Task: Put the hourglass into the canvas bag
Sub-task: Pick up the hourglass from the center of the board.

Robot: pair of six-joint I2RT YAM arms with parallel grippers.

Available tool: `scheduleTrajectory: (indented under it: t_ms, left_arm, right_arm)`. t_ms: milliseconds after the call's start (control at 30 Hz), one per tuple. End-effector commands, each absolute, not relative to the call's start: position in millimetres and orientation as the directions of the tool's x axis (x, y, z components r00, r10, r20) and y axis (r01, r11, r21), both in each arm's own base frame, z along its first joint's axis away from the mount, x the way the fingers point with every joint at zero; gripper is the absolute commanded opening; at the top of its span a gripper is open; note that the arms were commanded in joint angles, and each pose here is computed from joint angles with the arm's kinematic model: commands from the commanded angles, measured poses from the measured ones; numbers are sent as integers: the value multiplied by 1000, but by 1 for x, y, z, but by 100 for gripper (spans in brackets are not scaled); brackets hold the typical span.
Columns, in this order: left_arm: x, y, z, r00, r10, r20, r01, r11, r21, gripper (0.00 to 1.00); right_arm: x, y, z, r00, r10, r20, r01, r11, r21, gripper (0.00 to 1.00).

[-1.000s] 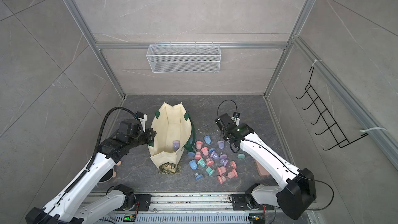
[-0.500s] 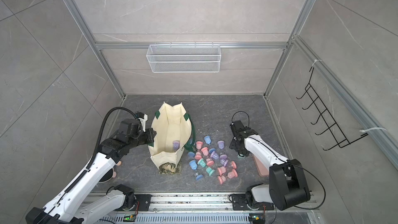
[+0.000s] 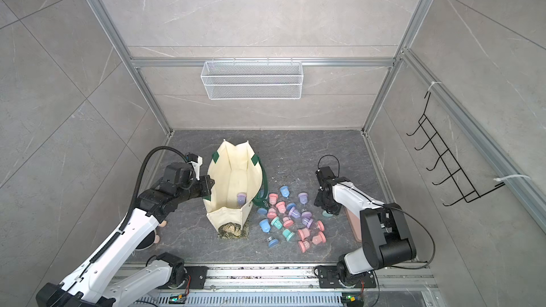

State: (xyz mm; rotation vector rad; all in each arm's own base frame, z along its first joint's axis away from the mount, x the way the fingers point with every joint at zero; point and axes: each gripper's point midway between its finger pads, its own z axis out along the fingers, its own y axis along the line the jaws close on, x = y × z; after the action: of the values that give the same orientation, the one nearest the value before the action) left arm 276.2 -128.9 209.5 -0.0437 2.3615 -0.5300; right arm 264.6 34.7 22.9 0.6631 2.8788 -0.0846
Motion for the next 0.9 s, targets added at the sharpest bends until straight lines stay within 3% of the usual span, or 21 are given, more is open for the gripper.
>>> scheduleTrajectory:
  t_ms: [0, 333, 867]
  left_arm:
    - [285, -132, 222, -710, -168, -684, 158, 909, -387, 0]
    - [285, -133, 223, -711, -167, -683, 164, 905, -392, 0]
    - [286, -133, 222, -714, -165, -680, 164, 905, -392, 0]
  right_arm:
    - [271, 41, 23, -895, 410, -175, 415, 910, 8, 61]
    - [270, 42, 16, -903, 406, -140, 411, 911, -11, 45]
    - [270, 44, 19, -904, 396, -158, 400, 916, 6, 5]
